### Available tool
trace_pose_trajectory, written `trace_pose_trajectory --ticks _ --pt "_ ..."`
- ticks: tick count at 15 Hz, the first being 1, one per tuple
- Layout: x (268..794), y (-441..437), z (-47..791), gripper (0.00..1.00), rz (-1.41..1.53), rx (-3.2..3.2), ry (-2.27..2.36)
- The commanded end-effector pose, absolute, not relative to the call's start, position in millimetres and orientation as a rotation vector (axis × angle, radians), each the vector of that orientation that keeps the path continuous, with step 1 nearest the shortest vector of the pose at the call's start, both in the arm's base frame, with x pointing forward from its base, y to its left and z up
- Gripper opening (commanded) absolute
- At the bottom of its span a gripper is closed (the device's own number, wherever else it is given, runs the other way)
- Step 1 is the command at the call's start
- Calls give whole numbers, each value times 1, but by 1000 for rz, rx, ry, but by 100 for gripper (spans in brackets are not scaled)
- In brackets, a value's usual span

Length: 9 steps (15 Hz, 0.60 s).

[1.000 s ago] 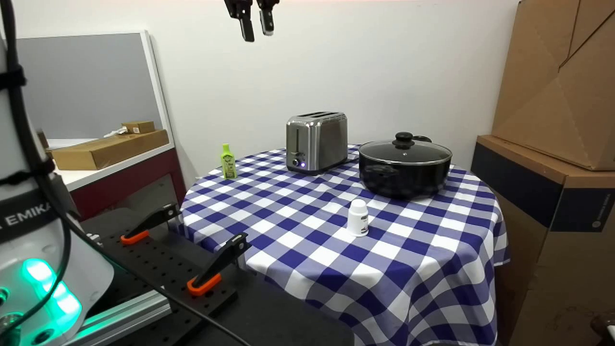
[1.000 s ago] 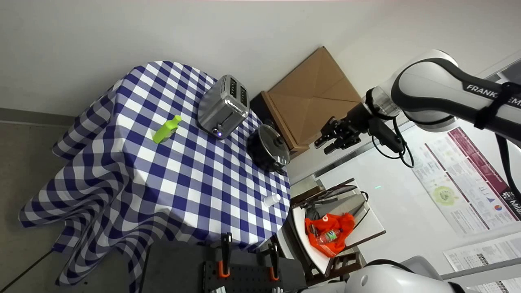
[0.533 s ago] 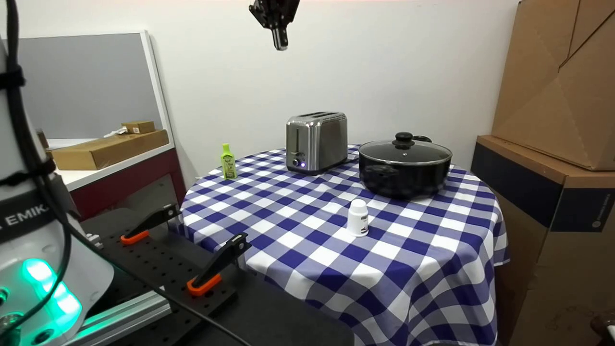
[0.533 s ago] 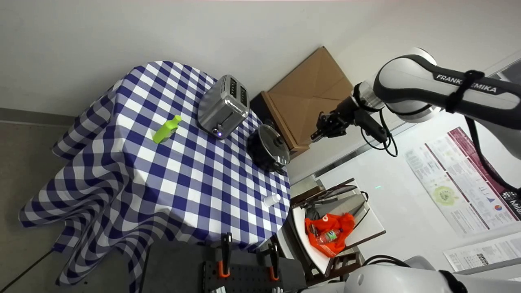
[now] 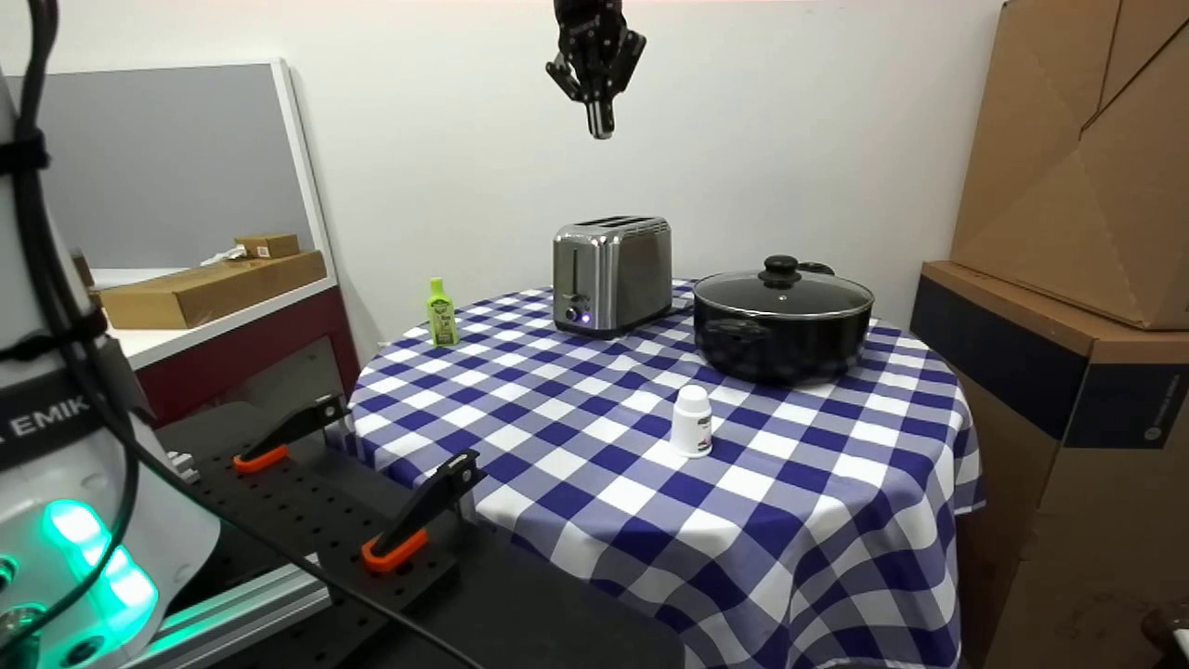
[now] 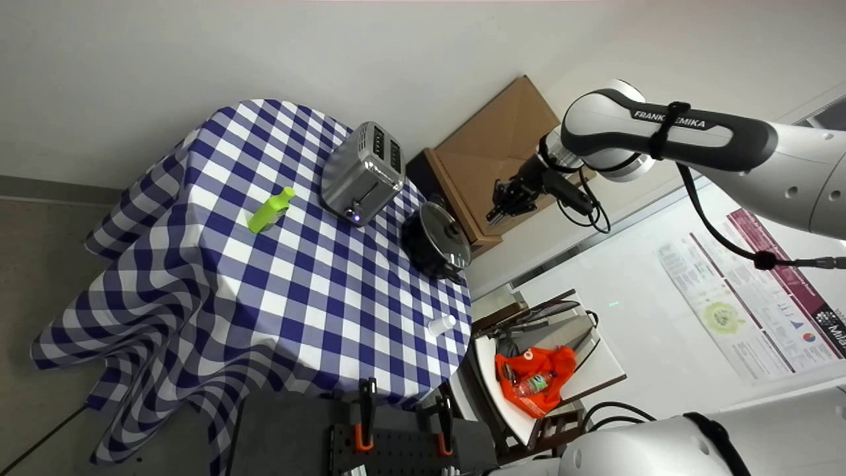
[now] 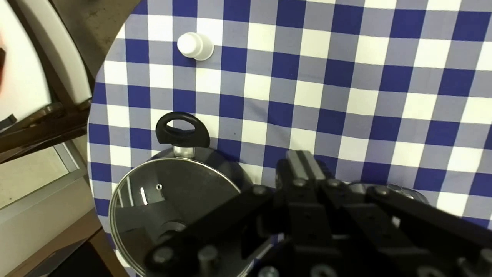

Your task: Switch off the toaster

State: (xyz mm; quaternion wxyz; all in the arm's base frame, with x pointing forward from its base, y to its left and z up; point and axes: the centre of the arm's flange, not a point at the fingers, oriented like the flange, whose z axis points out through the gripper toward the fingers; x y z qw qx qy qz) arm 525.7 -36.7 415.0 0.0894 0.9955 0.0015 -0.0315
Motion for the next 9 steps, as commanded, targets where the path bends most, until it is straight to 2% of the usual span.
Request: trace_pose_trajectory --ticks 1,9 --pt "550 -27 395 0 -132 2904 125" --pt "546 19 331 0 -87 2774 378"
